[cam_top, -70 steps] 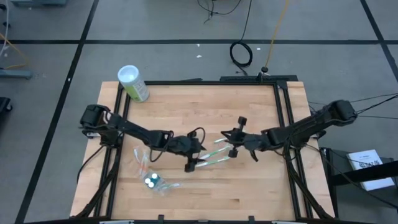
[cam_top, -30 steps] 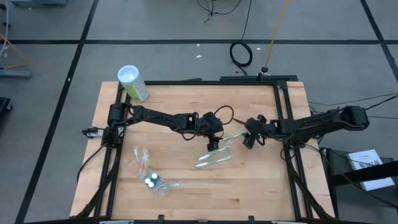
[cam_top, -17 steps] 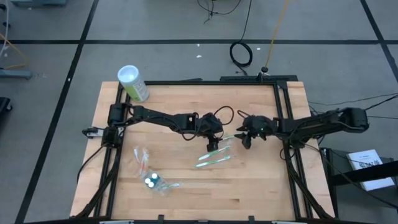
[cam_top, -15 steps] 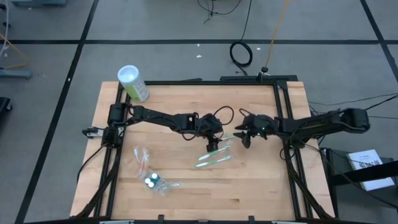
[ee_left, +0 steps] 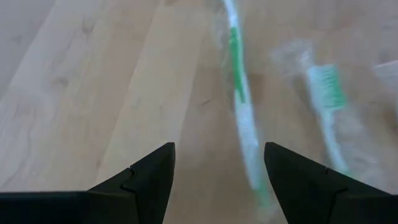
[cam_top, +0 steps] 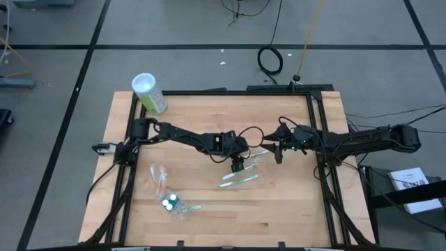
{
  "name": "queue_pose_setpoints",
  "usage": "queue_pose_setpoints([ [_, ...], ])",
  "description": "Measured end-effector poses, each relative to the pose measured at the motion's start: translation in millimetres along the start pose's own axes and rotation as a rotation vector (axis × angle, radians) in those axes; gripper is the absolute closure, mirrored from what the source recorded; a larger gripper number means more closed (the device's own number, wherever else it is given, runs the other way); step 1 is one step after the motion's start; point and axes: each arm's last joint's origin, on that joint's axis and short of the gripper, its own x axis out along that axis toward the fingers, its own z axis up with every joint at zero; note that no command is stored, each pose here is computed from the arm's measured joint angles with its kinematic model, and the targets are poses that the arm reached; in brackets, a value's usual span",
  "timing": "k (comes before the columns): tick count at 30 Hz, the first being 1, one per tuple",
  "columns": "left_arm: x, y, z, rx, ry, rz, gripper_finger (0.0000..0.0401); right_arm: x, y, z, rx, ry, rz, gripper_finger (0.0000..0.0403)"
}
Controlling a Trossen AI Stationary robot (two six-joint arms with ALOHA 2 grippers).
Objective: Pick & Place toothbrushing station
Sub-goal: Put the green toothbrush into the transparent organizer
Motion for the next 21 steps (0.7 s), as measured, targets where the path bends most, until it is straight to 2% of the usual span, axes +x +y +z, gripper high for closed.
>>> queue_pose_setpoints([
  [14,21,-9,-14,0.011,0.031,-0.008,0.0155,-1,0,1,-0.018,-0.006,0.001,0.0232],
  [17,23,-10,-16,0.007,0.039,-0.013,0.0187,-1,0,0,-0.019,0.001,-0.001,0.0232],
  [21,23,-10,-17,-0.006,0.052,-0.028,0.0266,-1,0,1,-0.018,-0.006,0.001,0.0232],
])
